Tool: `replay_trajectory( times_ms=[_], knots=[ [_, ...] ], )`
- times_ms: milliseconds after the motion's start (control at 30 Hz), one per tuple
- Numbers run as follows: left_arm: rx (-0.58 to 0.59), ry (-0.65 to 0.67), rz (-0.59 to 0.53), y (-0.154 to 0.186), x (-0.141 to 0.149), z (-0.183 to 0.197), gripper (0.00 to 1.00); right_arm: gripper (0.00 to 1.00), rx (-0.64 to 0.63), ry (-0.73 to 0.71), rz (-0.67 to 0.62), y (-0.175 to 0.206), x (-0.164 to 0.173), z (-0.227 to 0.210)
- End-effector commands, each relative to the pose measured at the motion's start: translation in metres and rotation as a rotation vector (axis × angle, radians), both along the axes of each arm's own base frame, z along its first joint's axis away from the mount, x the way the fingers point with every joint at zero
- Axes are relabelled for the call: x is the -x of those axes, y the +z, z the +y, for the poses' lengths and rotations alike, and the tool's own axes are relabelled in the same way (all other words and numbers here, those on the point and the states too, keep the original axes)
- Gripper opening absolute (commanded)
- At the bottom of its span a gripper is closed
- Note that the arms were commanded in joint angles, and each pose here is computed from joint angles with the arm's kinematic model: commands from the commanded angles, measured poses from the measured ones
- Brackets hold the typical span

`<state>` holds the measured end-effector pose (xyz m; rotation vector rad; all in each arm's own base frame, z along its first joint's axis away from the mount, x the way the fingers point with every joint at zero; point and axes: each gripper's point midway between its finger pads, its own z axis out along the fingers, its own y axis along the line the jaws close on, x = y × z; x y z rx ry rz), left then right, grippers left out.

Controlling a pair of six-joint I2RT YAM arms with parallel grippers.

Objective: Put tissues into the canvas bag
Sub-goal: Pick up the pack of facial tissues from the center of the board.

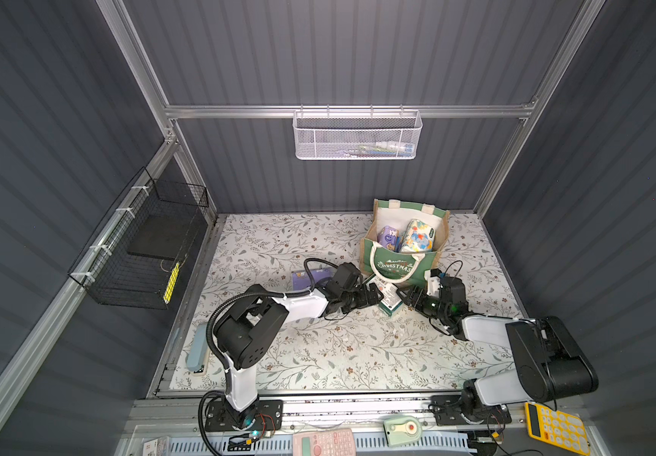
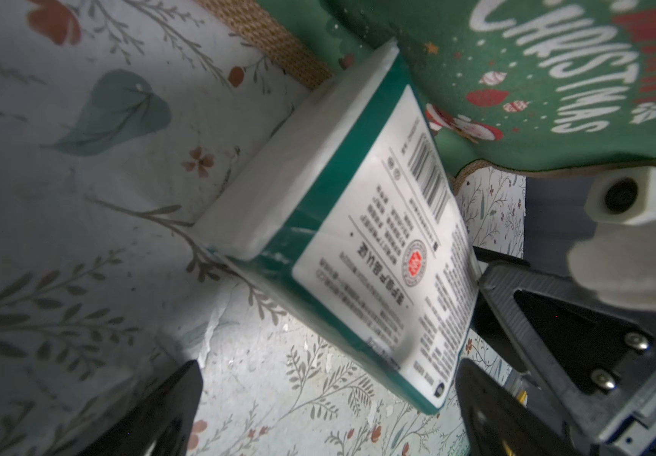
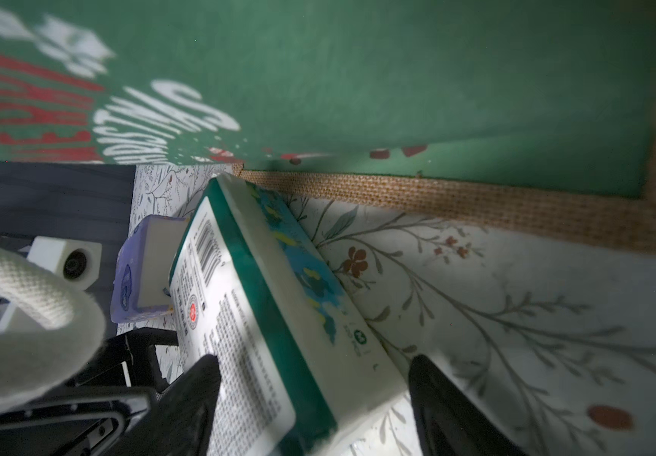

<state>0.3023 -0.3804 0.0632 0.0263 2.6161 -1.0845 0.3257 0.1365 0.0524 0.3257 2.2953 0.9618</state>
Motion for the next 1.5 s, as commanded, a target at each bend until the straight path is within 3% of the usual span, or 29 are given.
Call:
replay_trajectory(
  times_ms=[0,367,667,800,1033,1467],
  knots=[
    [0.024,-0.017,-0.009,0.006,-0.007,-0.005,1.00,0.77,-0.003,0.054,-0.055,0.011,-0.004,0.015],
    [0.040,0.002,-0.027,0.012,-0.024,0.007,1.00,0.73,-0.034,0.144,0.005,0.000,0.055,0.044],
    [0.081,-0.101,-0.048,0.022,-0.024,-0.008,0.98,0.72,-0.021,0.245,0.038,0.010,0.087,0.061],
    [0.052,-0.118,-0.039,0.016,-0.018,-0.003,0.93,0.74,0.090,0.120,0.057,0.000,0.076,0.036],
    [0.033,-0.099,-0.049,0.016,-0.014,0.007,0.90,0.78,0.110,0.027,-0.004,0.011,0.045,0.026],
    [0.027,-0.051,-0.038,0.012,-0.016,0.020,0.78,0.77,-0.006,0.057,-0.052,0.017,0.006,0.051]
  ],
)
